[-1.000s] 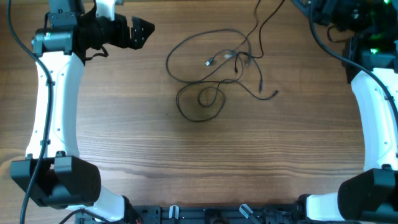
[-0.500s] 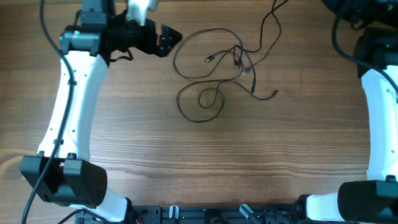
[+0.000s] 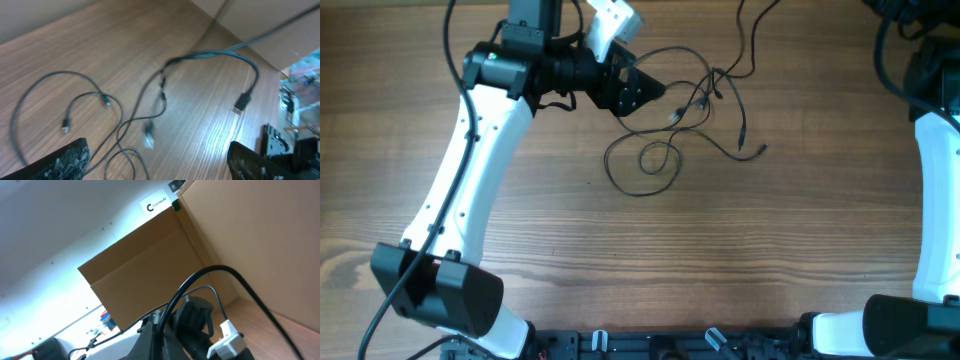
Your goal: Untangle cables
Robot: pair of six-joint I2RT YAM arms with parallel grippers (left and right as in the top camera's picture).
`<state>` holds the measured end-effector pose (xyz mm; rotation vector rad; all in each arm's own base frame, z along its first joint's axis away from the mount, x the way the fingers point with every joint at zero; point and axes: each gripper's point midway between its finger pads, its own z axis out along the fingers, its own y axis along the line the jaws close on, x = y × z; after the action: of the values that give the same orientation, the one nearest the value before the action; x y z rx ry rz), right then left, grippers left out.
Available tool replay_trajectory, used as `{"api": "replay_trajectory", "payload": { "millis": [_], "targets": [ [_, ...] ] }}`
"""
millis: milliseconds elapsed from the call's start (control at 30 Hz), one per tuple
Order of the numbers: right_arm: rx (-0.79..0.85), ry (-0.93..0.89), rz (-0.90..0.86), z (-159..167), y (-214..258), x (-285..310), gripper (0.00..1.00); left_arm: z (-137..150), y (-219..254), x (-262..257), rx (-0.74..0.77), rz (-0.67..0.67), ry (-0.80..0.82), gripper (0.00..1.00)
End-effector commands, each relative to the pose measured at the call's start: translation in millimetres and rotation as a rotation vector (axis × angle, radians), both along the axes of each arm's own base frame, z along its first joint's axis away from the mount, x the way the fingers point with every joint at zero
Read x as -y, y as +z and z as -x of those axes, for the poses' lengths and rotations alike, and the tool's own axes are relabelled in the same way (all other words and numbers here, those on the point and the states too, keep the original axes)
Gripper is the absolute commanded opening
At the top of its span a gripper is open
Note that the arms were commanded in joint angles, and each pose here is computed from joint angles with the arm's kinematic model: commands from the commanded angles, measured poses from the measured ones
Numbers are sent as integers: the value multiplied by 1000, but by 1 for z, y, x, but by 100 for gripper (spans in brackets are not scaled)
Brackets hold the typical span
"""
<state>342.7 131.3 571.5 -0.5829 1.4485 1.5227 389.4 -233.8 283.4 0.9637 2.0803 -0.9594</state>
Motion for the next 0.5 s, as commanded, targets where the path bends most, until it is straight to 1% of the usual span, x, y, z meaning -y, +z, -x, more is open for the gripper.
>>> {"api": "replay_trajectory", "payload": {
  "millis": [0, 133, 233, 467],
  "targets": [
    [60, -5, -11, 11, 15, -2, 5, 1, -24, 15, -46, 8, -70, 100],
    [59, -3, -14, 12, 15, -2, 5, -3, -49, 23, -100, -7, -84, 100],
    [56, -7, -21, 11, 16, -2, 4, -3, -66, 32, -118, -21, -115, 98],
    [50, -9, -28, 11, 17, -2, 4, -8, -87, 55, -90, -24, -170, 100]
  ]
}}
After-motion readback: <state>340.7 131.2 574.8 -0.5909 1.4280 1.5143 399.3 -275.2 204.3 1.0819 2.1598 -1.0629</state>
